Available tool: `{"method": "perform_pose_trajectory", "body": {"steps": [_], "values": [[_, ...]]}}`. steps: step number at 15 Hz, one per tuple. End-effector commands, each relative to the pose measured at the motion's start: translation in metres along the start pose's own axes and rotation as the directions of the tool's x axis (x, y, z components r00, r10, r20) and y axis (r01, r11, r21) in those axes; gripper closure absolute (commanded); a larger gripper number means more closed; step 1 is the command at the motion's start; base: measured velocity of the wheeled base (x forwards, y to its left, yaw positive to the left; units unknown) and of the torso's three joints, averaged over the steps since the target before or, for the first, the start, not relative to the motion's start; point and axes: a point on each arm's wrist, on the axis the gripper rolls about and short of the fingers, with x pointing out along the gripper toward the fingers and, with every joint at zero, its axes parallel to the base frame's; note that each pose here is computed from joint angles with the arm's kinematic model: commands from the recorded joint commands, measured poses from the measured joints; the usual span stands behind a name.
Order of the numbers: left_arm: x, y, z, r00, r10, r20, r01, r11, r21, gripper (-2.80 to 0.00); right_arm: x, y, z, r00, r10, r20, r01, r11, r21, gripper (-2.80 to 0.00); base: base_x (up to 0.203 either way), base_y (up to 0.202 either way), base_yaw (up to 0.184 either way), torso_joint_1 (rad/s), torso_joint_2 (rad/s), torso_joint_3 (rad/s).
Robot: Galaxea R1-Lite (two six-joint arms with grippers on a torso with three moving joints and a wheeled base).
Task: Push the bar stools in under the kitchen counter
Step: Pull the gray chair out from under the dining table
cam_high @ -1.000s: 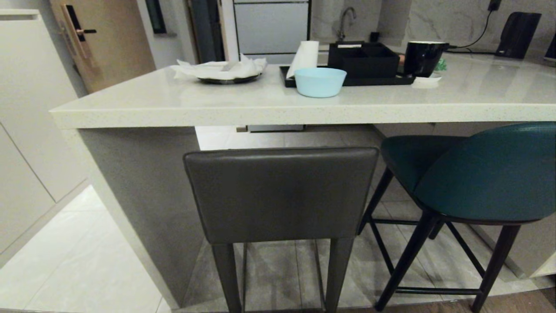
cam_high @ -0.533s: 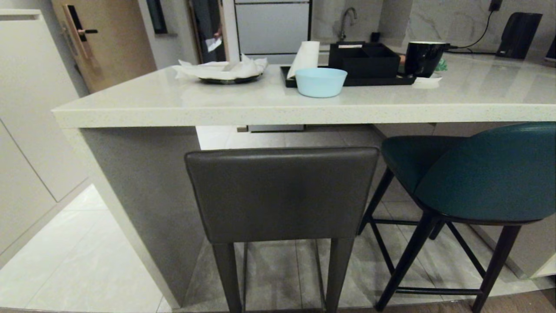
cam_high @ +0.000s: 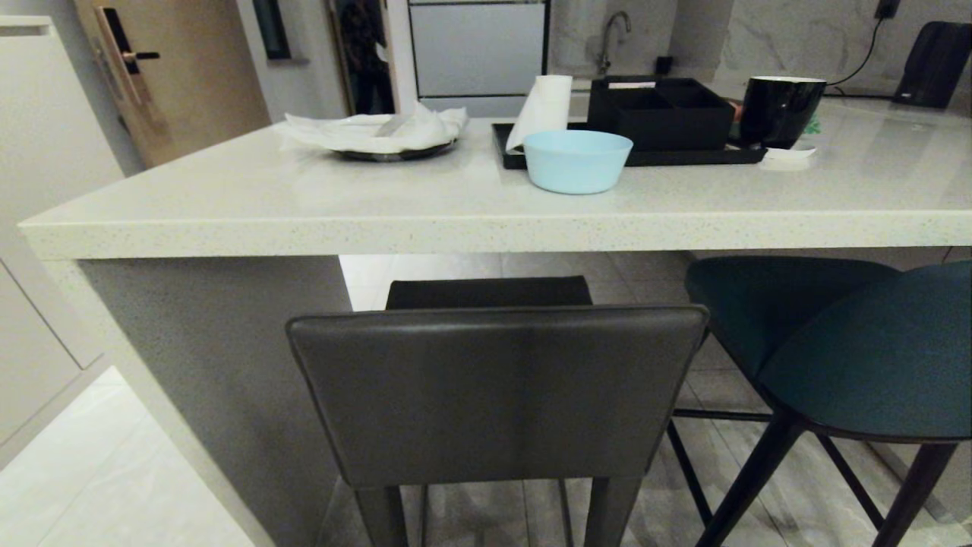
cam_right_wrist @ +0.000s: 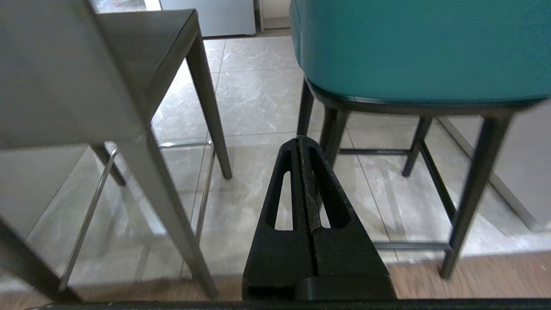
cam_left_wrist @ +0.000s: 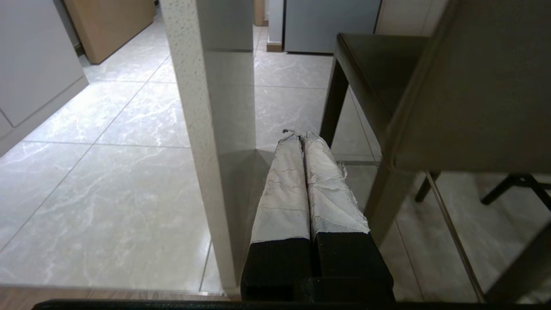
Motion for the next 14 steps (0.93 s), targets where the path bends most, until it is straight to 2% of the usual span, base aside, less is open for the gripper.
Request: {"method": "perform_pose_trajectory", "body": {"steps": [1,11,12,14], "values": [[0.001,0.0001,-0.0051,1.0,0.001,-0.015,-0.001,1.0,0.0,0.0,0.0001,0.0,-0.0002,1.0,-0.001,-0.002,0.001,1.0,0.0,0.0,0.123,0.0,0.004,0.011,0.01,0.003],[0.001,0.0001,-0.0051,1.0,0.001,-0.015,-0.001,1.0,0.0,0.0,0.0001,0.0,-0.0002,1.0,0.0,-0.002,0.0,1.0,-0.001,0.0,0.0,0.0,0.0,0.0,0.0,0.0],[0.001,0.0001,-0.0051,1.0,0.001,-0.015,-0.001,1.0,0.0,-2.8,0.0001,0.0,-0.0002,1.0,0.0,-0.002,0.0,1.0,-0.001,0.0,0.0,0.0,0.0,0.0,0.0,0.0],[0.001,0.0001,-0.0051,1.0,0.001,-0.015,-0.001,1.0,0.0,-2.8,0.0001,0.0,-0.0002,1.0,0.0,-0.002,0.0,1.0,-0.001,0.0,0.0,0.0,0.0,0.0,0.0,0.0]]}}
